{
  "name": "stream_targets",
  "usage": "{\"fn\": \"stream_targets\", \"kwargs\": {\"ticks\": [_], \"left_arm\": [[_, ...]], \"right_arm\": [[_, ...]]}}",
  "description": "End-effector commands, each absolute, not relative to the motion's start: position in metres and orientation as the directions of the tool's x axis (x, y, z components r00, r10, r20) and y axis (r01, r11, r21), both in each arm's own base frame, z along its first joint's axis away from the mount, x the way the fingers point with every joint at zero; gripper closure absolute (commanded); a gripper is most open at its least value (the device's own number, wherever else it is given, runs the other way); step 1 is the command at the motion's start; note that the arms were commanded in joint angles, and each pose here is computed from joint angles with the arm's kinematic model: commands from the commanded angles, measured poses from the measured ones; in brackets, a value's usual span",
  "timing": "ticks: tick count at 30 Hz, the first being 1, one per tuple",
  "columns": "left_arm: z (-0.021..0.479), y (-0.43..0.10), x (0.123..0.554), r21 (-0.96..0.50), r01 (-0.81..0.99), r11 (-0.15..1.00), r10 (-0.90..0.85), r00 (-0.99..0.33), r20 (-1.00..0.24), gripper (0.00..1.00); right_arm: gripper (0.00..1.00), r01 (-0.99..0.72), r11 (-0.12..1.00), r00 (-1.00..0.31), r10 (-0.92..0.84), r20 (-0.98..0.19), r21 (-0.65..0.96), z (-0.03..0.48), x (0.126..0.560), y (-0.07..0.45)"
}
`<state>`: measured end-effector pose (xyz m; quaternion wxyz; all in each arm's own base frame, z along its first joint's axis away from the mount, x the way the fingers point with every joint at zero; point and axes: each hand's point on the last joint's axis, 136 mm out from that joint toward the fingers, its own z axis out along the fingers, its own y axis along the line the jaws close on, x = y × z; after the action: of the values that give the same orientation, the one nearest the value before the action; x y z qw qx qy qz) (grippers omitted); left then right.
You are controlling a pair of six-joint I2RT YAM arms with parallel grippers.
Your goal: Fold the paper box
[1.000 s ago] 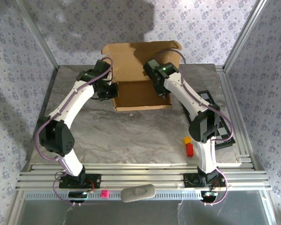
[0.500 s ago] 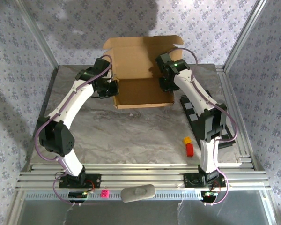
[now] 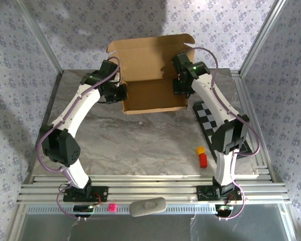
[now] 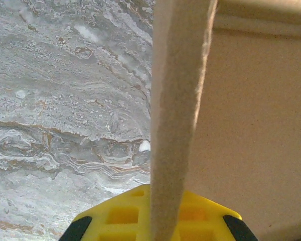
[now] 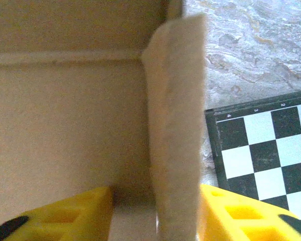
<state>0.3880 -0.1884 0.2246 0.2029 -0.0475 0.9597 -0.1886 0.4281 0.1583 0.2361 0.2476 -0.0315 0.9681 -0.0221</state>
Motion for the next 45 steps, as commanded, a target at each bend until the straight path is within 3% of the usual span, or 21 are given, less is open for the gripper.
{"fn": "stream_targets", "kwargs": {"ticks": [1,12,19,25,29,31,36,45], "left_arm": [[0.241,-0.197,0.392,-0.412,0.029,0.911,-0.151,-0.905,-0.398,1.0],[0.242,-0.194,0.391,-0.408,0.026,0.913,-0.153,-0.903,-0.401,1.0],[0.243,-0.194,0.393,-0.408,0.027,0.912,-0.153,-0.903,-0.401,1.0],[0.241,-0.194,0.396,-0.412,0.024,0.911,-0.155,-0.905,-0.396,1.0],[0.238,-0.192,0.396,-0.411,0.018,0.912,-0.157,-0.908,-0.387,1.0],[0.238,-0.19,0.397,-0.411,0.014,0.912,-0.16,-0.908,-0.388,1.0],[0.238,-0.19,0.399,-0.415,0.013,0.91,-0.165,-0.906,-0.389,1.0],[0.239,-0.19,0.399,-0.413,0.014,0.911,-0.163,-0.906,-0.391,1.0]], "right_arm": [[0.6,-0.035,0.991,-0.845,-0.097,-0.526,-0.128,0.245,0.444,0.151],[1.0,-0.004,0.957,-0.841,-0.161,-0.517,-0.29,0.239,0.455,0.142],[1.0,0.013,0.902,-0.827,-0.232,-0.512,-0.431,0.247,0.452,0.132],[1.0,-0.032,0.919,-0.824,-0.247,-0.511,-0.394,0.247,0.447,0.146],[0.6,-0.066,0.981,-0.831,-0.157,-0.534,-0.185,0.254,0.442,0.162],[0.49,-0.091,0.993,-0.827,-0.118,-0.55,-0.077,0.263,0.439,0.171],[0.47,-0.075,0.994,-0.879,-0.026,-0.477,0.084,0.26,0.42,0.176],[0.6,-0.027,0.998,-0.878,0.004,-0.478,0.058,0.256,0.408,0.161]]}}
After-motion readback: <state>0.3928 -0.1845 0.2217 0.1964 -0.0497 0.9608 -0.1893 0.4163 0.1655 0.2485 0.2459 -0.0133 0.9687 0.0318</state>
